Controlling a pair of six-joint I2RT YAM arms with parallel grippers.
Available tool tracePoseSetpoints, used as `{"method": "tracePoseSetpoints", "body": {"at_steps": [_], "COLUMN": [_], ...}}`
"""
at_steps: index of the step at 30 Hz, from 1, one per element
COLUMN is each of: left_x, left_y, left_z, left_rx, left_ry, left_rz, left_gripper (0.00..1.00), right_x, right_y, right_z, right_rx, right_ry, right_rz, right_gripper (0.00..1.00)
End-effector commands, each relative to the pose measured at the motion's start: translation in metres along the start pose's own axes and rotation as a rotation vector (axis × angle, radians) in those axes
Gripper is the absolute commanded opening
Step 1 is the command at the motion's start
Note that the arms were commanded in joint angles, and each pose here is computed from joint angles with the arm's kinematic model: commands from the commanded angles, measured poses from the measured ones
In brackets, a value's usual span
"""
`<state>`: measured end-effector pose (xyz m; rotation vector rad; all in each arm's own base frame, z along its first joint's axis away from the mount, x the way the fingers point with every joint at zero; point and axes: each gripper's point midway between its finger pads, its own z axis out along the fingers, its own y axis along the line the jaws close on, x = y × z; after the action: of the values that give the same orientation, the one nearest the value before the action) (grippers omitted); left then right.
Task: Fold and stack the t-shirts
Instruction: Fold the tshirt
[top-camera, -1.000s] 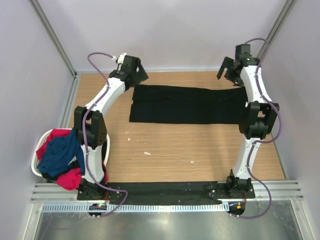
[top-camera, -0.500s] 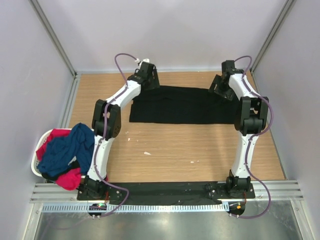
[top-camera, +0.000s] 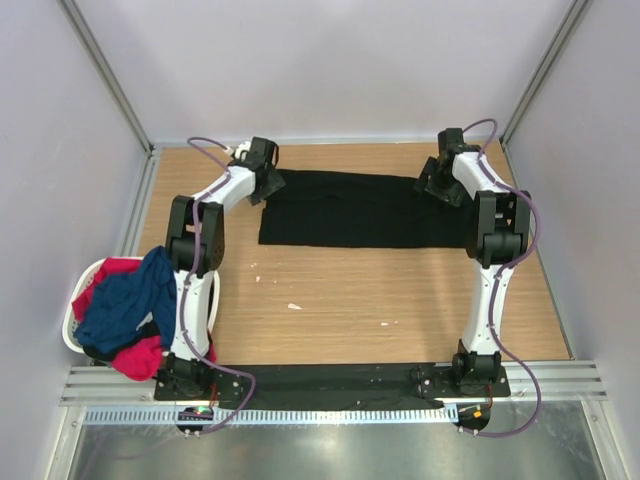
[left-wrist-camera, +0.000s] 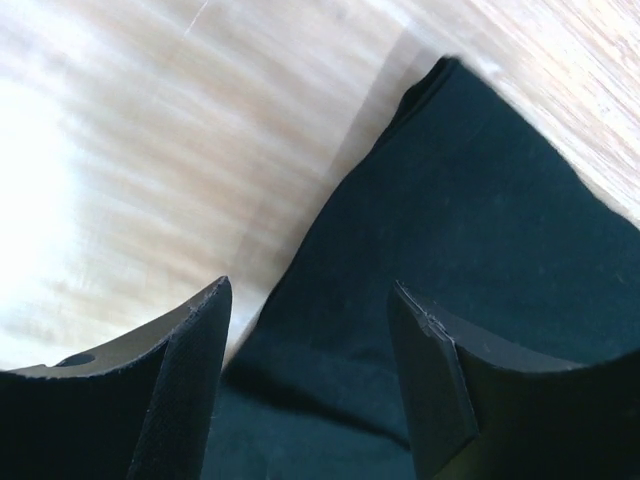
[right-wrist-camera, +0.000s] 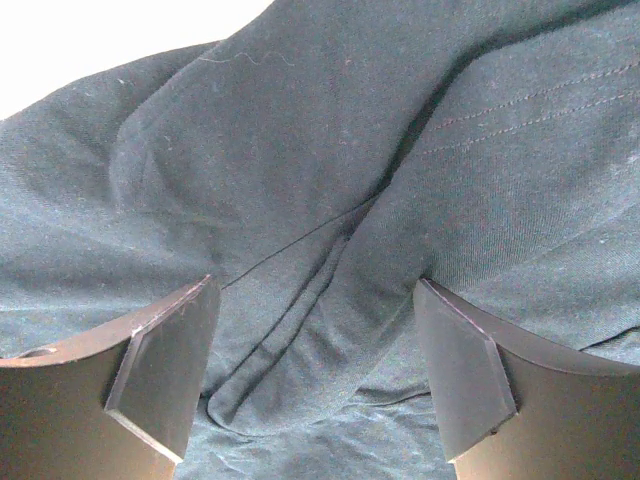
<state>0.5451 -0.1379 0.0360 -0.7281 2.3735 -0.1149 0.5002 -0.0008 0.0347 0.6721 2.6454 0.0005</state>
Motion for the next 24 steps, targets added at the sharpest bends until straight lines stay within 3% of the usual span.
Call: {"method": "tracePoseSetpoints", "body": {"at_steps": [1,3,14,20,22,24], "left_x": [-0.021,-0.023,-0.023,-0.022,-0.024,-0.029], "left_y": [0.000,0.002,-0.009,-0.015,-0.014,-0.014], "left_z": [-0.030,-0.028,-0.014,-0.010,-0.012,-0.020], "left_rx": [0.014,0.020,0.060,0.080,0.079,0.081], "left_ry": [-0.049,-0.050,-0.044,-0.034,-0.039,-0.048], "left_rz": [-0.135,-0.171,-0.185,-0.179,-0.178,-0.181], "left_gripper": [0.65,0.64,0.34,0.23,0.02,0.00], "right_x": [-0.008,-0.007,-0.006,-0.006,-0.007,-0.007], "right_y": [0.003,0.004,0.004,-0.001,-0.002,-0.003], "right_z": [0.002,0.005,0.006,0.008,0.009,0.009], "right_rx": [0.008,0.004,0.009,0.017,0.020,0.023], "right_ry": [-0.034,-0.029,-0.019,-0.015,-0.017,-0.017], "right_rz": [0.008,0.008,0.005,0.008,0.010,0.012], "right_gripper": [0.84,0.84,0.83,0.82,0.82,0.82]}}
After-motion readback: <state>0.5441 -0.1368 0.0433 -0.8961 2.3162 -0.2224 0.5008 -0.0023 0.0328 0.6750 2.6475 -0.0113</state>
